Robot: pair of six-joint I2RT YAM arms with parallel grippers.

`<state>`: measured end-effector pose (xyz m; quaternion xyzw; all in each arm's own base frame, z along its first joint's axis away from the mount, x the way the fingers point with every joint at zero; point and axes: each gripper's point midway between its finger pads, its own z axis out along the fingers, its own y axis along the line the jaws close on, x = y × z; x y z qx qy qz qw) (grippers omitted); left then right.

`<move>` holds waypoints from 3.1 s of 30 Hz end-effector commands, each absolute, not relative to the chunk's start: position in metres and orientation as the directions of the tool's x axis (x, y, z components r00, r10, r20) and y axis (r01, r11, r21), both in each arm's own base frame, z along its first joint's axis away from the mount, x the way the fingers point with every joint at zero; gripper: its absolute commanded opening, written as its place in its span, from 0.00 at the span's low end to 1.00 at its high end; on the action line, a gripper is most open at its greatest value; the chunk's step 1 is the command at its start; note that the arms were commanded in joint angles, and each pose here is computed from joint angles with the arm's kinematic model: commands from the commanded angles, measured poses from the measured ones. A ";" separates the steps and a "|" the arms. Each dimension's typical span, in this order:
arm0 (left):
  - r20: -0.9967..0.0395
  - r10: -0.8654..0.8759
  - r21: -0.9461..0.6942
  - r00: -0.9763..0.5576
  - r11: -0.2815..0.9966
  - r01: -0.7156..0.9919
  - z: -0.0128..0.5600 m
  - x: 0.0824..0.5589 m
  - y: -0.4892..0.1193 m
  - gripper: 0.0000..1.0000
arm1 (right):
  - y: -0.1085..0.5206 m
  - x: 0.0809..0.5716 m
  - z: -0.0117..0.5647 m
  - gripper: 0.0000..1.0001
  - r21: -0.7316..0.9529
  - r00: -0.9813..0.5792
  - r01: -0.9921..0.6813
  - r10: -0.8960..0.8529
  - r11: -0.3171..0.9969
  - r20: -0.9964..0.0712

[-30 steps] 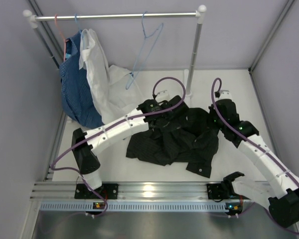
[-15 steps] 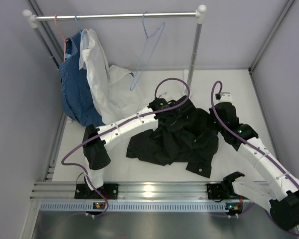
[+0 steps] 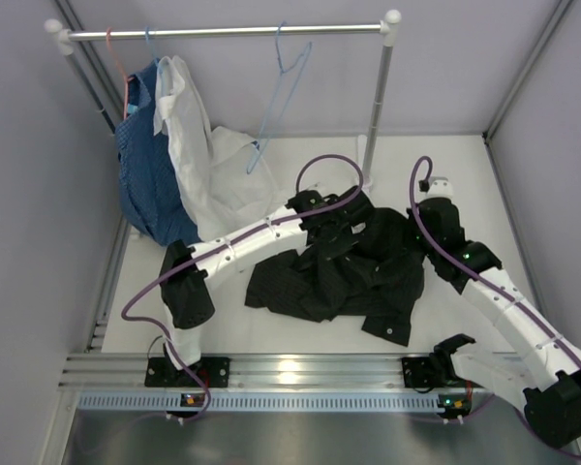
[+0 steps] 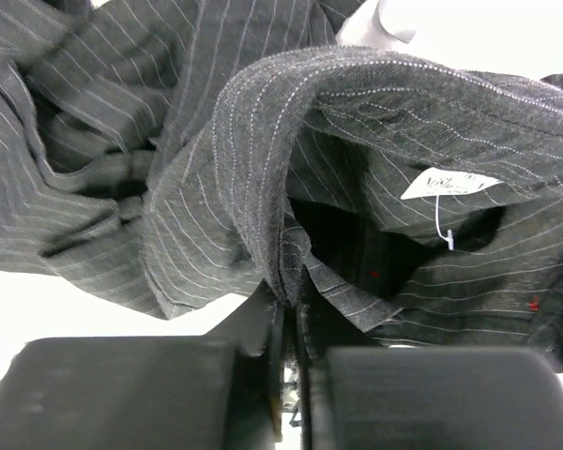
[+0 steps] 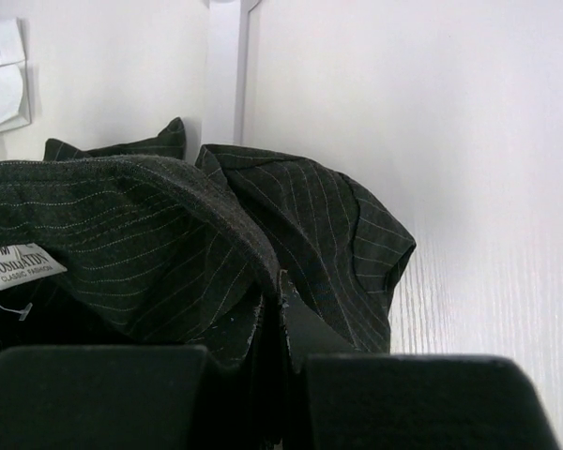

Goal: Place the shirt on the hanger

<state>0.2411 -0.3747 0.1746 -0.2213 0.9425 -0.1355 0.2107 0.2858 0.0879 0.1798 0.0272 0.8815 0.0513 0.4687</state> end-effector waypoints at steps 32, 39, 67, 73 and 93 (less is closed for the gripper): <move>-0.567 -0.204 -0.482 -0.798 0.868 0.121 0.179 0.191 -0.282 0.00 | 0.326 0.341 0.421 0.99 0.471 -0.424 -0.374 0.304 0.799 -0.853; -0.549 -0.201 -0.537 -0.811 0.829 0.157 0.172 0.176 -0.277 0.00 | 0.357 0.408 0.408 0.92 0.311 -0.333 -0.293 0.208 0.904 -0.920; -0.535 -0.115 -0.534 -0.837 0.814 0.230 0.169 0.163 -0.282 0.00 | 0.285 0.440 0.371 0.16 0.202 -0.355 -0.380 0.059 0.903 -0.933; -0.531 -0.115 -0.537 -0.840 0.812 0.228 0.169 0.162 -0.283 0.00 | 0.290 0.450 0.366 0.19 0.190 -0.357 -0.452 0.018 0.871 -0.934; -0.525 -0.126 -0.545 -0.841 0.809 0.219 0.170 0.162 -0.283 0.00 | 0.276 0.467 0.363 0.10 0.108 -0.316 -0.394 -0.023 0.913 -0.949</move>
